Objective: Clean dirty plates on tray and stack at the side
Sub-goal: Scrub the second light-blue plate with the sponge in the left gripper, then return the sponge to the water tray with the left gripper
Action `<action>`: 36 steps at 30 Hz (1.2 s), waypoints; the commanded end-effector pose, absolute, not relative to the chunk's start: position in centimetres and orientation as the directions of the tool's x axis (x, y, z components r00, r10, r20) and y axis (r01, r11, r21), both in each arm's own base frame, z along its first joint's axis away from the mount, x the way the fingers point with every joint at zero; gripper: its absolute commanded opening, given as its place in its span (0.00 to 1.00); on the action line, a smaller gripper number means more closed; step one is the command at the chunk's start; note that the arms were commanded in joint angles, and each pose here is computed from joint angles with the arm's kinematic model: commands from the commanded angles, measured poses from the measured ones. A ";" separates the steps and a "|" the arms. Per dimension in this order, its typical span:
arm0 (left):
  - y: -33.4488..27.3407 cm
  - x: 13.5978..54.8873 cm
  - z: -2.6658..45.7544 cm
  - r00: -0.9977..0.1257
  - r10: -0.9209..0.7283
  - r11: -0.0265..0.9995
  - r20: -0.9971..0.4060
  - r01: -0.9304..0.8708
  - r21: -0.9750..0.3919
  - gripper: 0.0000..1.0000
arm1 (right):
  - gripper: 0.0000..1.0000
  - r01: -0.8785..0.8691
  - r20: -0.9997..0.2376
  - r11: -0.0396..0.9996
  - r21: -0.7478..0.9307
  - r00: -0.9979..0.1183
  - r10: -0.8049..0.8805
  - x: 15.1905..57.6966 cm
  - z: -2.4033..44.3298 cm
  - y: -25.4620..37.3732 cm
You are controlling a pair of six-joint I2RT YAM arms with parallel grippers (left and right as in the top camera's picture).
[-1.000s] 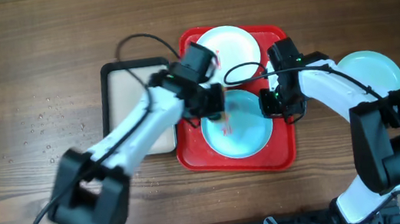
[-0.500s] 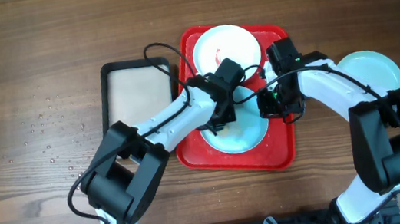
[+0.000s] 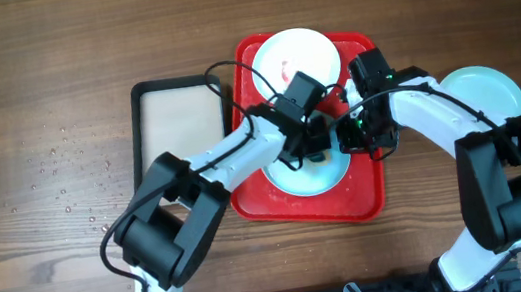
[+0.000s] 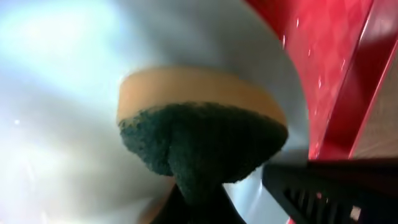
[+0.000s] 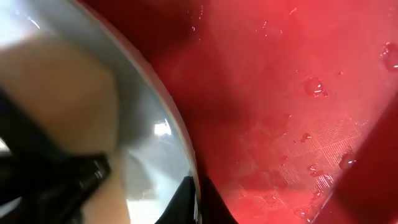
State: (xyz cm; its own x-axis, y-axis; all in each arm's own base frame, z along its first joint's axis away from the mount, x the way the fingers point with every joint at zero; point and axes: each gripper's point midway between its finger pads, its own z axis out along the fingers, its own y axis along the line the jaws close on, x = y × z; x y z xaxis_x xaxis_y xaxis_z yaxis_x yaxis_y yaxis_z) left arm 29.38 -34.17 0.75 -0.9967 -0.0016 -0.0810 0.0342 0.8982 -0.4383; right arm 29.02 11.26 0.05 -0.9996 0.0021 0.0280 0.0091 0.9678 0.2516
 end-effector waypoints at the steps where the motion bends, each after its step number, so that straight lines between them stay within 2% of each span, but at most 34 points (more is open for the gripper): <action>1: -29.9 27.6 -3.2 -0.999 -0.028 0.977 -0.041 -0.018 -0.212 0.04 | 0.04 -0.002 0.043 0.980 0.197 -0.999 -0.011 28.8 -0.9 10.5; 3: -24.3 29.2 -3.5 -0.990 -0.073 0.997 -0.123 -0.076 0.016 0.04 | 0.05 -0.021 0.044 0.980 0.196 -0.999 -0.030 28.7 -0.9 10.4; 6: -19.1 30.3 -3.1 -0.976 -0.124 0.968 -0.177 -0.159 0.195 0.04 | 0.04 -0.020 0.050 0.981 0.195 -0.998 -0.030 28.6 -0.9 10.4; 10: -15.9 30.3 -2.8 -0.974 -0.177 0.943 -0.141 -0.209 0.259 0.04 | 0.04 -0.019 0.050 0.981 0.195 -0.998 -0.030 28.6 -0.9 10.4; 12: -17.4 29.2 -3.3 -0.980 -0.189 0.963 -0.060 -0.197 0.185 0.04 | 0.04 -0.019 0.050 0.981 0.195 -0.998 -0.030 28.6 -0.9 10.4; 14: -21.5 28.0 -3.6 -0.988 -0.140 0.990 0.057 -0.141 -0.003 0.04 | 0.04 -0.019 0.050 0.981 0.195 -0.998 -0.030 28.6 -0.9 10.4; 16: -25.4 27.3 -3.3 -0.991 -0.082 0.980 0.107 -0.099 -0.171 0.04 | 0.04 -0.019 0.050 0.981 0.195 -0.998 -0.030 28.6 -0.9 10.4; 19: -30.7 27.0 -2.6 -0.997 0.009 0.940 0.071 -0.016 -0.342 0.04 | 0.04 -0.019 0.050 0.981 0.195 -0.998 -0.029 28.6 -0.9 10.4; 23: -34.2 26.2 -3.1 -0.996 0.087 0.923 -0.012 0.085 -0.375 0.04 | 0.04 -0.018 0.055 0.981 0.194 -0.998 -0.029 28.5 -0.9 10.4; 27: -33.0 24.9 -4.0 -0.996 0.089 0.950 0.024 0.078 -0.304 0.04 | 0.04 -0.017 0.062 0.981 0.193 -0.998 -0.030 28.3 -0.9 10.3; 28: -31.5 25.1 -4.3 -0.999 0.045 0.969 0.030 0.037 -0.243 0.04 | 0.04 -0.017 0.062 0.981 0.193 -0.998 -0.029 28.3 -0.9 10.3; 31: -23.5 26.1 -4.8 -0.992 -0.123 0.990 0.010 -0.122 0.066 0.04 | 0.04 -0.017 0.061 0.981 0.193 -0.998 -0.030 28.3 -0.9 10.3; 36: -20.0 26.9 -2.5 -0.979 -0.203 0.966 -0.027 -0.204 0.157 0.04 | 0.04 -0.017 0.062 0.981 0.193 -0.998 -0.029 28.3 -0.9 10.3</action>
State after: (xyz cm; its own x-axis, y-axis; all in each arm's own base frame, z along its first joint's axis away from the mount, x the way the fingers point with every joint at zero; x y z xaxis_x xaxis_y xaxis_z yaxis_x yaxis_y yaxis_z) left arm 26.92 -27.30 0.11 -0.9940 -0.1067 0.0252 -0.1090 0.9865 -0.1224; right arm 28.33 11.61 0.15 -0.9983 -0.0326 0.0483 -0.0190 0.9659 0.2582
